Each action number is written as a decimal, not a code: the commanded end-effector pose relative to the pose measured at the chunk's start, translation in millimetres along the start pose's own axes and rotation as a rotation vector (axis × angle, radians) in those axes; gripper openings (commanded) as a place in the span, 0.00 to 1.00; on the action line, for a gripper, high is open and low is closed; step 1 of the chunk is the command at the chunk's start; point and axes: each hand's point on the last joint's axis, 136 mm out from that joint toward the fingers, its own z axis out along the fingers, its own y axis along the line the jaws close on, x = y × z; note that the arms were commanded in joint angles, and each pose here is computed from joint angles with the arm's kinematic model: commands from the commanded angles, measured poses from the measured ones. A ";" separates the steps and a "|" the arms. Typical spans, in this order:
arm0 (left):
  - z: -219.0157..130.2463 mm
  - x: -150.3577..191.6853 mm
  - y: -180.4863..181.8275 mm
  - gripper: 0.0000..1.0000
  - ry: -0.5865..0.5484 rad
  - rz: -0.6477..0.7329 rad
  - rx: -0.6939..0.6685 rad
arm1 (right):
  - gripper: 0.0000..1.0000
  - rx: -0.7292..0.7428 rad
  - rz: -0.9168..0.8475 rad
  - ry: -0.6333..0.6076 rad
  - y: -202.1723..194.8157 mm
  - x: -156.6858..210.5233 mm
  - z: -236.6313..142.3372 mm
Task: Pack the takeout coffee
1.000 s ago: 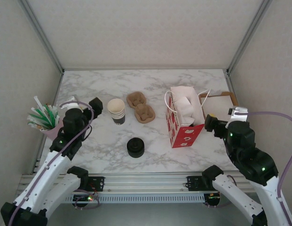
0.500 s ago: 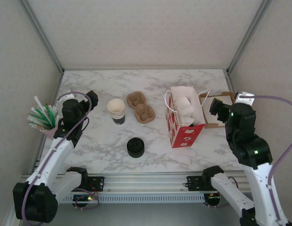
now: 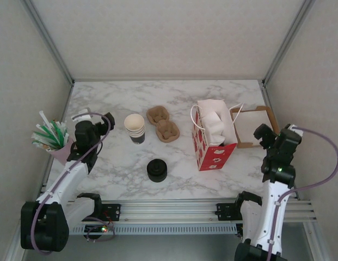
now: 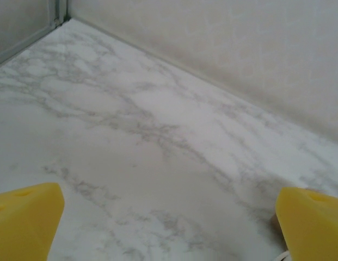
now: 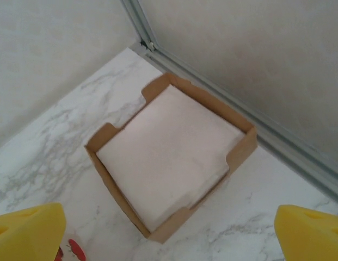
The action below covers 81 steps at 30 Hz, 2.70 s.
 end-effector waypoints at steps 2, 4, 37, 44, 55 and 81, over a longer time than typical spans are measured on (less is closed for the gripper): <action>4.0 -3.8 2.5 1.00 -0.068 0.126 0.008 | 0.99 -0.069 0.017 -0.180 -0.8 -2.5 7.5; 4.9 5.1 -4.5 1.00 -0.061 0.186 0.065 | 0.99 -0.065 0.000 -0.215 -7.0 6.4 14.5; 29.4 24.4 37.8 1.00 -0.261 0.192 0.013 | 0.99 -0.251 -0.317 -0.182 64.9 95.9 126.4; 30.6 27.3 39.1 1.00 -0.257 0.191 0.011 | 0.99 -0.289 -0.397 -0.156 85.8 111.8 139.9; 38.3 34.2 42.9 1.00 -0.236 0.194 -0.005 | 0.99 -0.308 -0.449 -0.059 96.9 131.2 162.9; 39.5 34.6 41.1 1.00 -0.237 0.206 -0.015 | 0.99 -0.382 -0.524 -0.009 115.5 141.2 162.8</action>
